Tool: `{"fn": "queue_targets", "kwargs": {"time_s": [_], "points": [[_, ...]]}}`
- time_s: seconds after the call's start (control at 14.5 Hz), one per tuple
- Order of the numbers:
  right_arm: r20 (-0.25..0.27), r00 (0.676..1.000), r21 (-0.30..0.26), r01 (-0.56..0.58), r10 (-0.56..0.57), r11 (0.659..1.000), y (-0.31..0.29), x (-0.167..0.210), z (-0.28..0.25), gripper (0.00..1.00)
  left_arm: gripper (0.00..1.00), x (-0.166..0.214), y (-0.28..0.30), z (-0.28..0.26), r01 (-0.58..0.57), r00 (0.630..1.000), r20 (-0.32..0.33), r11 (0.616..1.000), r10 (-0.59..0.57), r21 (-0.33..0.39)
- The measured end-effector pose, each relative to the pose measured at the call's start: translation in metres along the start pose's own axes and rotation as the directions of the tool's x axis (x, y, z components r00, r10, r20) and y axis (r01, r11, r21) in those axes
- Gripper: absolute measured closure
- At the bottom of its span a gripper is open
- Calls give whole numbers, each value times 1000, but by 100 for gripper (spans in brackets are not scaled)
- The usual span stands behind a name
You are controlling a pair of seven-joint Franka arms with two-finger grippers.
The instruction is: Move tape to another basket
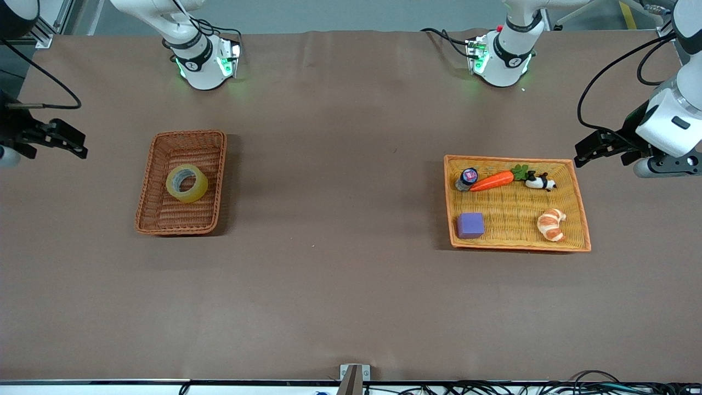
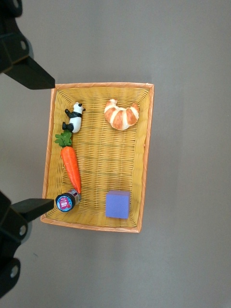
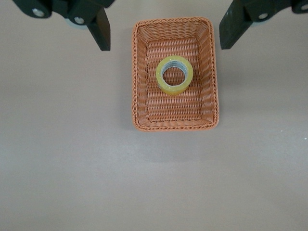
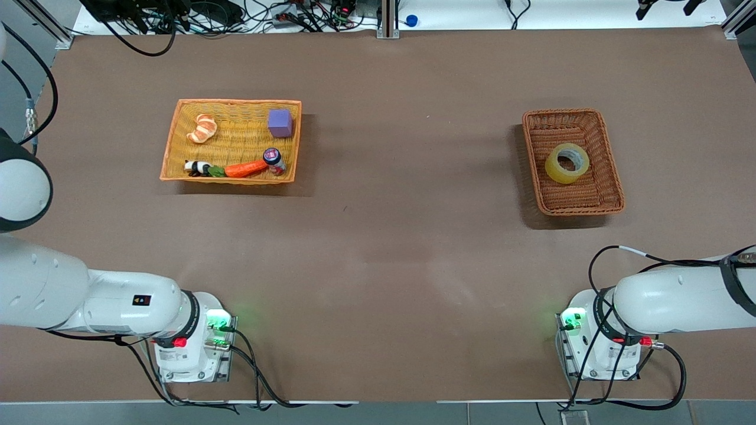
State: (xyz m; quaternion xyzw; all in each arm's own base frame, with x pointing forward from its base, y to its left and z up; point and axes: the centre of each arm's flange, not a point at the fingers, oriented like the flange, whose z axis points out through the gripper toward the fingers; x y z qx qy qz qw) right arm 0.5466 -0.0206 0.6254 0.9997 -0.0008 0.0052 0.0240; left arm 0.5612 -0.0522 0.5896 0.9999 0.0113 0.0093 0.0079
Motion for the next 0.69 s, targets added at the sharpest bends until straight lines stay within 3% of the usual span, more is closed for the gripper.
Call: {"fn": "queue_targets", "kwargs": {"time_s": [0.34,0.69], "points": [[-23,999,37,-33,34,999,5,-24,-32,0,0,0,0,0,-57,998,0,998,57,0],[-69,997,39,-29,32,999,3,-14,-19,0,0,0,-1,0,-56,998,0,998,56,0]]}}
